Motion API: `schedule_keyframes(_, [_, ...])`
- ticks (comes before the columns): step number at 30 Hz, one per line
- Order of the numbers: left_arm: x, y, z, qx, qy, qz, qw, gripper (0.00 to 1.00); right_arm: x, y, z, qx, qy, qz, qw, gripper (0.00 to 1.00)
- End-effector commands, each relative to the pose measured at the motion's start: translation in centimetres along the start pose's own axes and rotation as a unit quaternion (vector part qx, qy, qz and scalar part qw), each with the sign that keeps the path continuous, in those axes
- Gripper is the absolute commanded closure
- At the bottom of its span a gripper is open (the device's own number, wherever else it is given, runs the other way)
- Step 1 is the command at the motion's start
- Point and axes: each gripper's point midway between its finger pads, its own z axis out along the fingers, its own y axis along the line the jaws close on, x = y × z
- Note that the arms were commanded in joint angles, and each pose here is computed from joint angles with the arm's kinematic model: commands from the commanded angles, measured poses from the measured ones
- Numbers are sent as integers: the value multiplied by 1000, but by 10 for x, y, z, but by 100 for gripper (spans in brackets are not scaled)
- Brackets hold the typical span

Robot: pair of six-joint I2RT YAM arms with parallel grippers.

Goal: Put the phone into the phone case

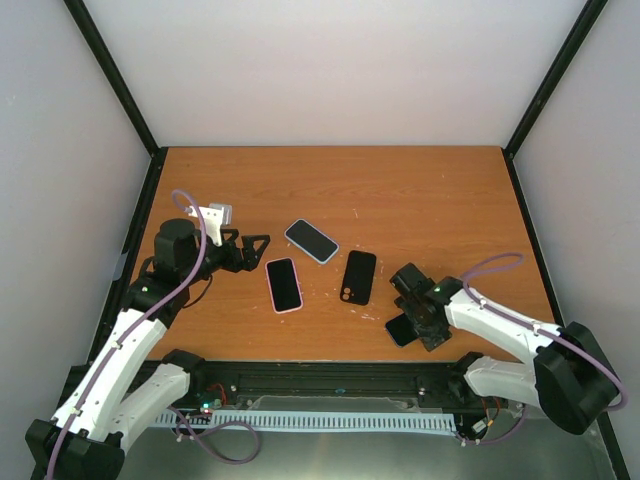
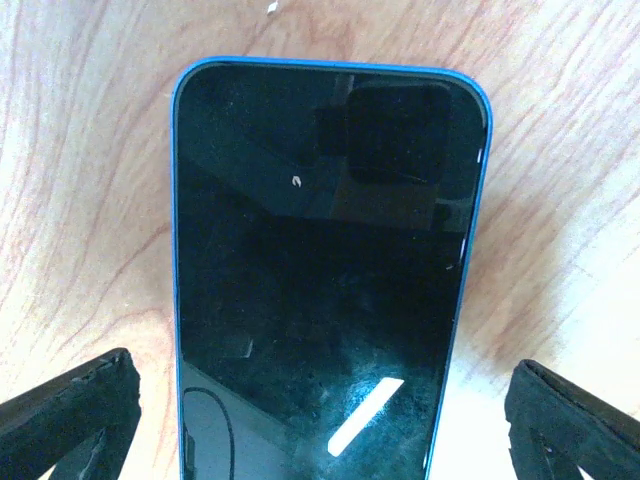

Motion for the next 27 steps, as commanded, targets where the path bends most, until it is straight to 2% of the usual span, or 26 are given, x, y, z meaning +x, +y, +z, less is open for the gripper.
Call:
schedule_keyframes(1, [-10, -8, -4, 12, -17, 14, 1000, 0, -1, -3, 6, 11, -7, 16, 1000, 3])
schedule_keyframes(12, [-11, -7, -4, 10, -18, 15, 1000, 1, -3, -5, 14, 34, -14, 27, 999, 11])
schedule_keyframes(27, [-11, -7, -5, 8, -19, 15, 1000, 1, -5, 1, 22, 41, -13, 29, 999, 11])
